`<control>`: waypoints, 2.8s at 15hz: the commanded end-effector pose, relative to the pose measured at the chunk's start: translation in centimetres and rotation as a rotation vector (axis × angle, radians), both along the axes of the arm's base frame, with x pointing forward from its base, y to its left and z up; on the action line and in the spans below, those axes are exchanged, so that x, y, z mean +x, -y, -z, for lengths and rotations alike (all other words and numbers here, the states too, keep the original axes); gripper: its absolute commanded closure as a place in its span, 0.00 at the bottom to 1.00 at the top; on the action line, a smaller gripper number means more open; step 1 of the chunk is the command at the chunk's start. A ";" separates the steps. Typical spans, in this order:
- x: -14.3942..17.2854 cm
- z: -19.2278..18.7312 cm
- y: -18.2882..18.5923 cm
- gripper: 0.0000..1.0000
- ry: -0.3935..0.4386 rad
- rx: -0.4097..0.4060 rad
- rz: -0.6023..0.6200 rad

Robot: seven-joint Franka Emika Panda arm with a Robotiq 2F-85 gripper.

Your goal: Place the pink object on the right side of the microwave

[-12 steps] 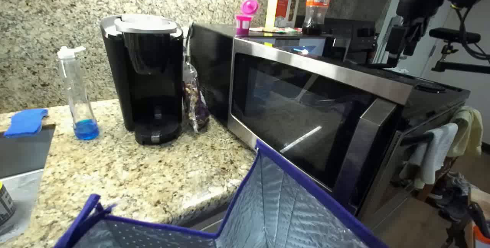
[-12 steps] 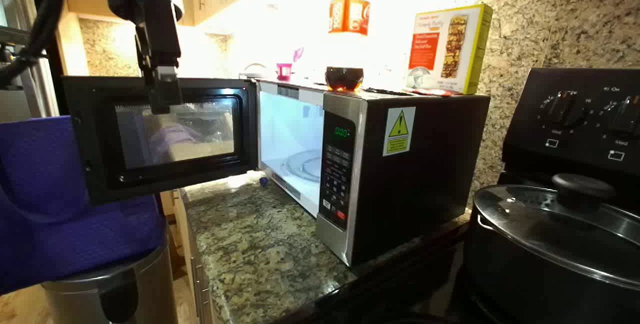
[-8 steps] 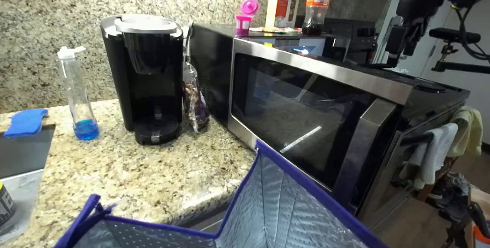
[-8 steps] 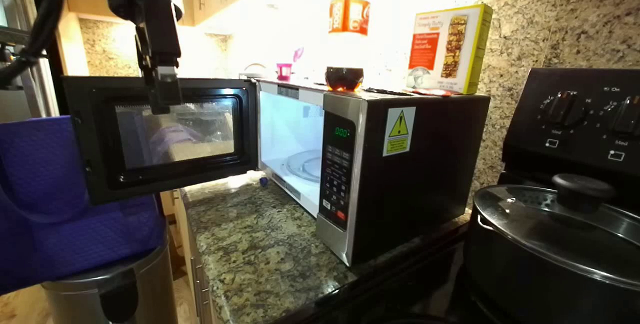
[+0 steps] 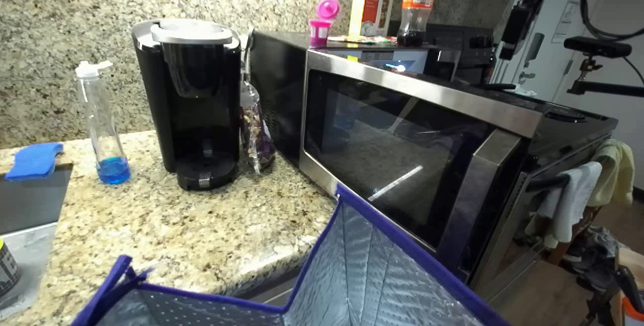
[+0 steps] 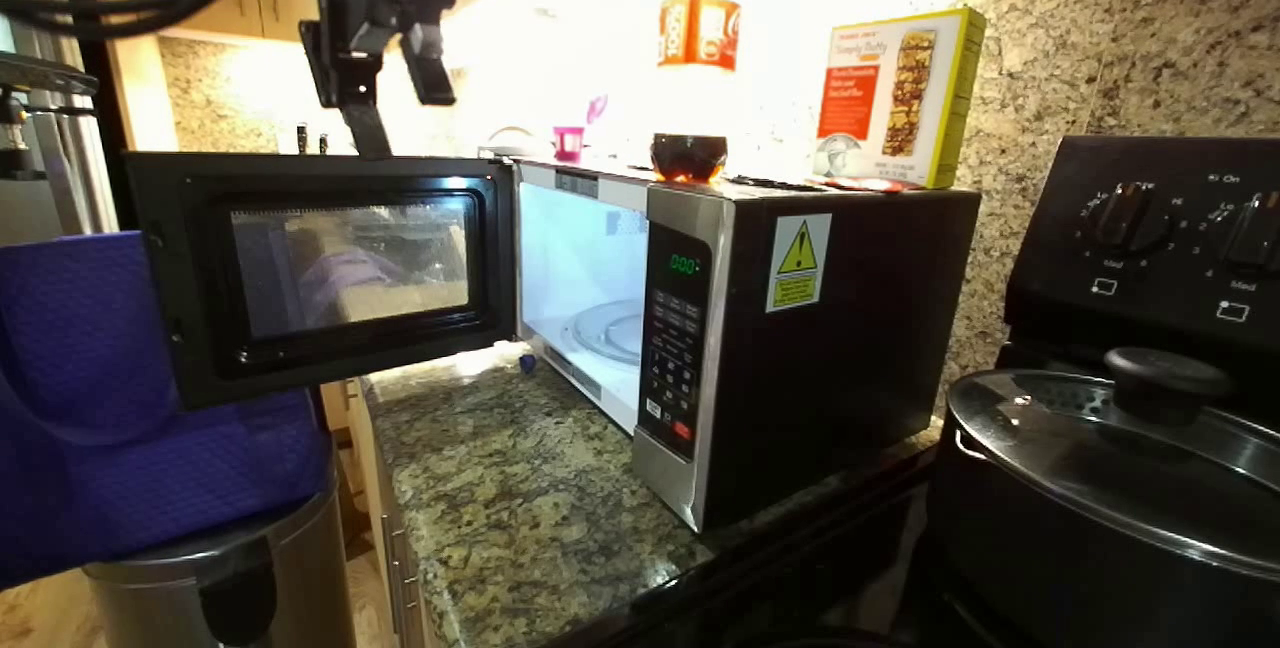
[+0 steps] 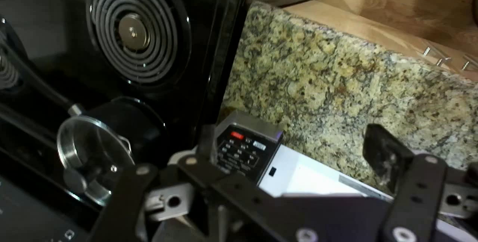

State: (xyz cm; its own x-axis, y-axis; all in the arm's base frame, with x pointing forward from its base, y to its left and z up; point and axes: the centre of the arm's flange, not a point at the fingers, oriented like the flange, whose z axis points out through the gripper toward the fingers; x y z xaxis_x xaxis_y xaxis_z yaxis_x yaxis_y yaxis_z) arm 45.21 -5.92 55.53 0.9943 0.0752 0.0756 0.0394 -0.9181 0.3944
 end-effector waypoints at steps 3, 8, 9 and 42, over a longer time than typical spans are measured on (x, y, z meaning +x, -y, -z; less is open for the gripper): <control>8.7 -4.8 -2.2 0.00 -0.070 -0.029 -0.294; 13.4 -6.3 -7.8 0.00 -0.140 -0.063 -0.550; 14.1 -6.7 -9.2 0.00 -0.155 -0.074 -0.600; 20.9 -2.7 -19.1 0.00 -0.065 -0.030 -1.476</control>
